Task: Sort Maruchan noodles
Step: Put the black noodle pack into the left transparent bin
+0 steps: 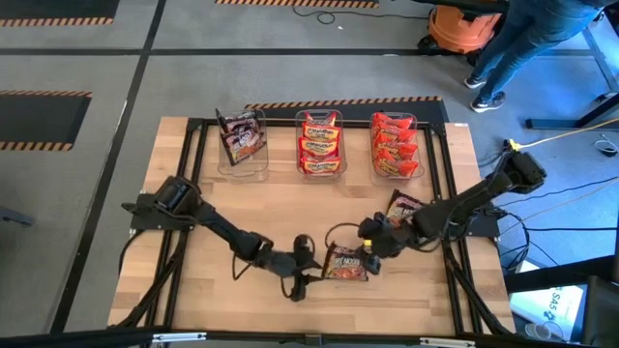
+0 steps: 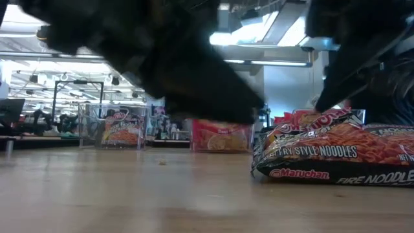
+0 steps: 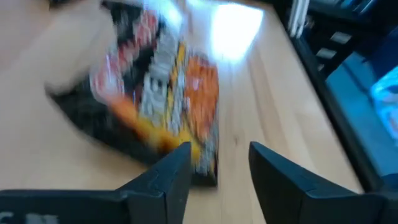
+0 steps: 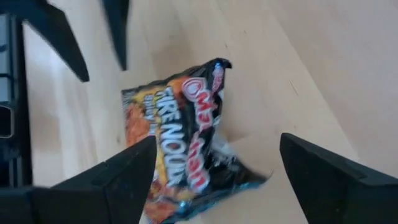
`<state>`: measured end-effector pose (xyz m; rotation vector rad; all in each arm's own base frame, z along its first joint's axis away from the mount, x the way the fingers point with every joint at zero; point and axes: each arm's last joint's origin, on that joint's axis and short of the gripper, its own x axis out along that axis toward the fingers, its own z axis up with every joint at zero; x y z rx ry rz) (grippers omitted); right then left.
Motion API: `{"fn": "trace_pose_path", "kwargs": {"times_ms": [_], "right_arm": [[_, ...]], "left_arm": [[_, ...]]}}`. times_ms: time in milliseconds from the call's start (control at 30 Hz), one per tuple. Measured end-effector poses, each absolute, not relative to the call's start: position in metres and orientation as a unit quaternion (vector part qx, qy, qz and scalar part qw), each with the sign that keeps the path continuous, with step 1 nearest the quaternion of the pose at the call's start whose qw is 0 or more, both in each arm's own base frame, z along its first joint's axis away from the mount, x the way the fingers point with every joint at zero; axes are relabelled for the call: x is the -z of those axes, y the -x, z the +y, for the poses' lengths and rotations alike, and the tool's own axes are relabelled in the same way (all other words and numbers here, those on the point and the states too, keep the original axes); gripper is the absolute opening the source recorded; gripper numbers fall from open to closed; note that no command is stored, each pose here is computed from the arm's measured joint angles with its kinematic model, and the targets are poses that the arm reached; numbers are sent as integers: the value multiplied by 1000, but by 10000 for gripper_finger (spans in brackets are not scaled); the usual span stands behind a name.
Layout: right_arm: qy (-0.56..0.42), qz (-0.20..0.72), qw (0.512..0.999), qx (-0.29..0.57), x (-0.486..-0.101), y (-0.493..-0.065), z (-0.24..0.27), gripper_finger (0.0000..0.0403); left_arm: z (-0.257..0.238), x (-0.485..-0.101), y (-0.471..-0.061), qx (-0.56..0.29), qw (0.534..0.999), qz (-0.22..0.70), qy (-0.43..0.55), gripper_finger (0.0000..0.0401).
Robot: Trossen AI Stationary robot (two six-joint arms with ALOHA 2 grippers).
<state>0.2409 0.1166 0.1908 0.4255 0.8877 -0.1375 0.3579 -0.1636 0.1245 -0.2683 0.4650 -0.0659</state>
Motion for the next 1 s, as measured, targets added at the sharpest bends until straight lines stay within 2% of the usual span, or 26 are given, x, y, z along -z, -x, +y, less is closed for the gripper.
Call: {"fn": "trace_pose_path", "kwargs": {"times_ms": [200,367,500,733,1000], "right_arm": [[-197,387,898,65,-194,-217,157,321],[-180,357,915,54,-177,-202,195,321],[-169,326,930,32,-156,-202,221,321],[-150,296,943,-18,-116,-221,243,321],[-125,306,944,10,-88,-222,243,321]], "left_arm": [[-130,-146,-386,66,958,224,169,212],[-106,-163,-410,60,948,277,146,246],[-94,-177,-428,56,946,296,119,247],[-67,-169,-450,83,932,323,145,246],[-44,-153,-456,108,910,347,201,245]]}}
